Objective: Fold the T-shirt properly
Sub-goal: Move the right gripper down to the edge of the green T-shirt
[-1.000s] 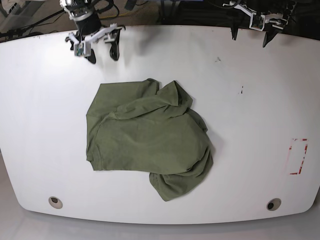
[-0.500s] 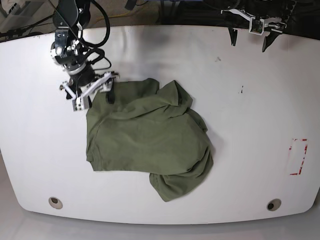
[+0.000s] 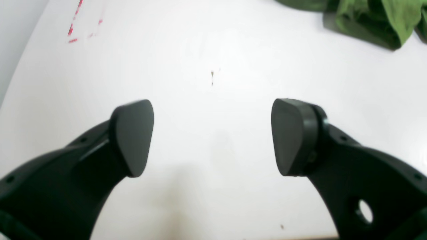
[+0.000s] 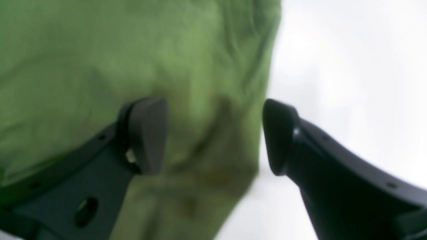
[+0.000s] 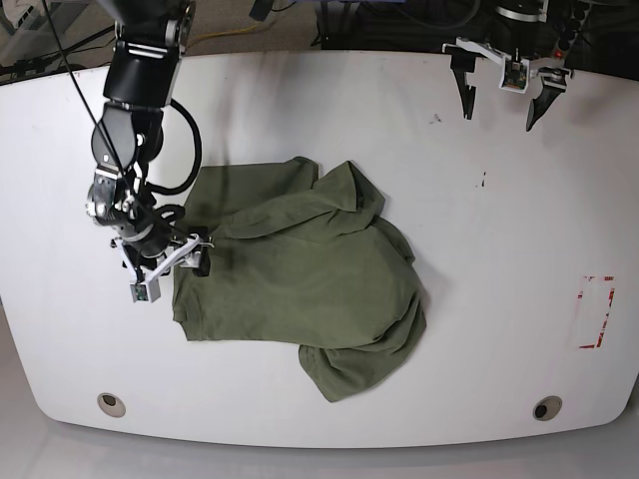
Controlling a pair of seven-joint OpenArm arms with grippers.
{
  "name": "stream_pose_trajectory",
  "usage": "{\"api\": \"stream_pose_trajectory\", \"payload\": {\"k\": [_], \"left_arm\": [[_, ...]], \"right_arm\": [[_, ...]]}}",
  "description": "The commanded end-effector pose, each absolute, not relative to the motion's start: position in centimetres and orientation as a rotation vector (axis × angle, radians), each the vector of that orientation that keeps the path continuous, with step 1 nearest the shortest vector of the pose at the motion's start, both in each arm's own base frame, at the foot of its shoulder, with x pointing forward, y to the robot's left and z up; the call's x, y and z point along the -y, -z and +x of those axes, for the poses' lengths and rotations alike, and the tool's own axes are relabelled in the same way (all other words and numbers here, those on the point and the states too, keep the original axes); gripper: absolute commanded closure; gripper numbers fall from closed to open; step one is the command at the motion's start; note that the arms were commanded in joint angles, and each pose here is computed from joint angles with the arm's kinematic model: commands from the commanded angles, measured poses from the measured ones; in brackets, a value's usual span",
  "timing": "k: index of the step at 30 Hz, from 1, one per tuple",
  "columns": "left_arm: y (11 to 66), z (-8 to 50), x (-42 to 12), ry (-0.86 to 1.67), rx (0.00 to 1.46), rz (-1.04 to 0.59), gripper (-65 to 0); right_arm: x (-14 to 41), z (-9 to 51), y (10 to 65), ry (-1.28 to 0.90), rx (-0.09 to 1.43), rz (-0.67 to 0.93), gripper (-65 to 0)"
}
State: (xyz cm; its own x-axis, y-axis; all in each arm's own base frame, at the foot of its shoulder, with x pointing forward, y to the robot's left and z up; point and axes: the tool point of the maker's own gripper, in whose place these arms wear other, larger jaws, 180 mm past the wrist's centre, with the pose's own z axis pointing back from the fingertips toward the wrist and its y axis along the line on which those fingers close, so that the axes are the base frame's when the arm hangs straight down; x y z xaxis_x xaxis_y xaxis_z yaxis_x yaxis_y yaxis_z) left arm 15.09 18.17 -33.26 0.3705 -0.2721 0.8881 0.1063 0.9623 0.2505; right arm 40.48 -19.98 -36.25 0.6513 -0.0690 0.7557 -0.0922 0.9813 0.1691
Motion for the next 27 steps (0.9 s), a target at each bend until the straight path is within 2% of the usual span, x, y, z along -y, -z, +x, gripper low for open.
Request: {"api": "stream_pose_trajectory", "payload": {"k": [1, 5, 12, 27], "left_arm": [[32.2, 15.6, -18.2, 0.253, 1.212, 0.167, -50.6], [31.8, 16.6, -18.2, 0.254, 1.239, 0.173, -50.6], [32.4, 18.4, -18.8, 0.234, 1.192, 0.196, -50.6], [31.7, 20.2, -18.8, 0.227, 1.229, 0.204, -50.6]], "right_arm": [[20.2, 42.7, 35.4, -0.011, 0.892, 0.227, -42.0], [21.3, 44.6, 36.2, 0.037, 0.905, 0.246, -42.0], [21.9, 46.8, 37.9, 0.124, 0.897, 0.288, -42.3], [21.4, 47.2, 37.8, 0.134, 0.914, 0.306, -42.0]]}}
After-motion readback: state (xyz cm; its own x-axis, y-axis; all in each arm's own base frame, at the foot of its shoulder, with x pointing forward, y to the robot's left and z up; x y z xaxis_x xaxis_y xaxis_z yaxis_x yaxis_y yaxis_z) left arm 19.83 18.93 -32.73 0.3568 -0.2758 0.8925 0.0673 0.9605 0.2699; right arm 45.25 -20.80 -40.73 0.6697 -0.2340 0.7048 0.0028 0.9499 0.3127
